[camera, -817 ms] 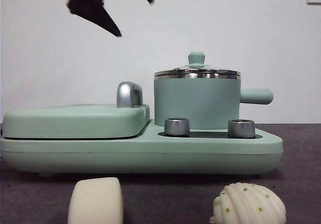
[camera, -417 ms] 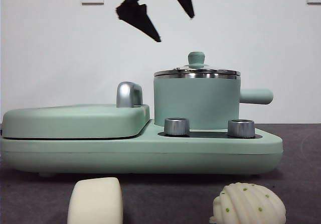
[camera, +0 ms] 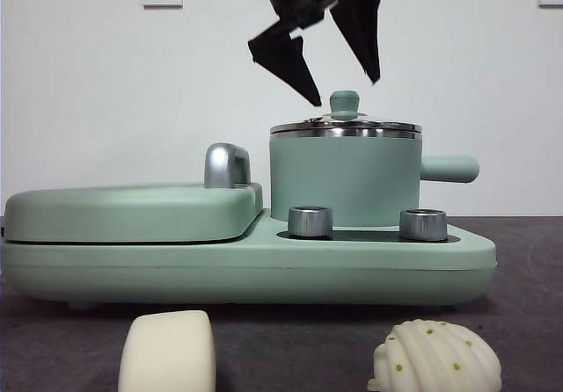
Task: Put the buns in a small steamer
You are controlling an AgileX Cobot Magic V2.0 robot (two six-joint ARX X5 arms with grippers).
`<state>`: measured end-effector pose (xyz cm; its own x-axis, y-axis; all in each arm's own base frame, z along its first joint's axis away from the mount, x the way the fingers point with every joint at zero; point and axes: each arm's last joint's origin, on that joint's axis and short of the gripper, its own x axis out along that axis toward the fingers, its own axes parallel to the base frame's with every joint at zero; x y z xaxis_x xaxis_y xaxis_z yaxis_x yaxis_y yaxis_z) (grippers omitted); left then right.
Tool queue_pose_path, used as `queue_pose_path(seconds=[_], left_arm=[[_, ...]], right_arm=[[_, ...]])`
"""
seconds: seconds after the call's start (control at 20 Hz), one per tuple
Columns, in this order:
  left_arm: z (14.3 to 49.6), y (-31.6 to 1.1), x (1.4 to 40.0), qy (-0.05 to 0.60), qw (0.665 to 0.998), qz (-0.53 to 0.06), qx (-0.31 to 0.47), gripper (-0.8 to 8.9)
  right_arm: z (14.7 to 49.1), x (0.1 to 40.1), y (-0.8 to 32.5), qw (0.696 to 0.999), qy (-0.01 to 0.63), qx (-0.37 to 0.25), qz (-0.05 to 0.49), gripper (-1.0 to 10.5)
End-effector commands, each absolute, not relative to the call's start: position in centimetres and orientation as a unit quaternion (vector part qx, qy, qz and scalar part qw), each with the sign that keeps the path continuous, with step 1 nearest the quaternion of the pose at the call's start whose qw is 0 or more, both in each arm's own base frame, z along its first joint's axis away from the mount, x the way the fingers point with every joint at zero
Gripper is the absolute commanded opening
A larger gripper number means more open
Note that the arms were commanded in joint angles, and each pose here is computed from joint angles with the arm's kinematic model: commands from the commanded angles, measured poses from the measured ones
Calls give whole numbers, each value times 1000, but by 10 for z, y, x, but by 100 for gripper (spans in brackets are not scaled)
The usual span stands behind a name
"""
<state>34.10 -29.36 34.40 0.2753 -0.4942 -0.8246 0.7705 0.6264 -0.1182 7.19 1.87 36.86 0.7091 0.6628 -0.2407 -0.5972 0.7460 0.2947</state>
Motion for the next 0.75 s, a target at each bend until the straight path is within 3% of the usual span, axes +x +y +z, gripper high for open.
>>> queue_pose_path(seconds=[0.05,0.15,0.6,0.75], left_arm=[[341,-300,344,437,787,-401,170,345],[342,-301,345,431,789,-403,171,306],[329,-307,350,438,783,-404,176,295],[328,-308,349,437,783,-406,178,198]], right_arm=[[373,71,19,920,161,99,343,496],[373,71,19,920,160,99,343,496],[373,71,19,920,161,99,343,496],[373,71,19,920,160,99,343,496]])
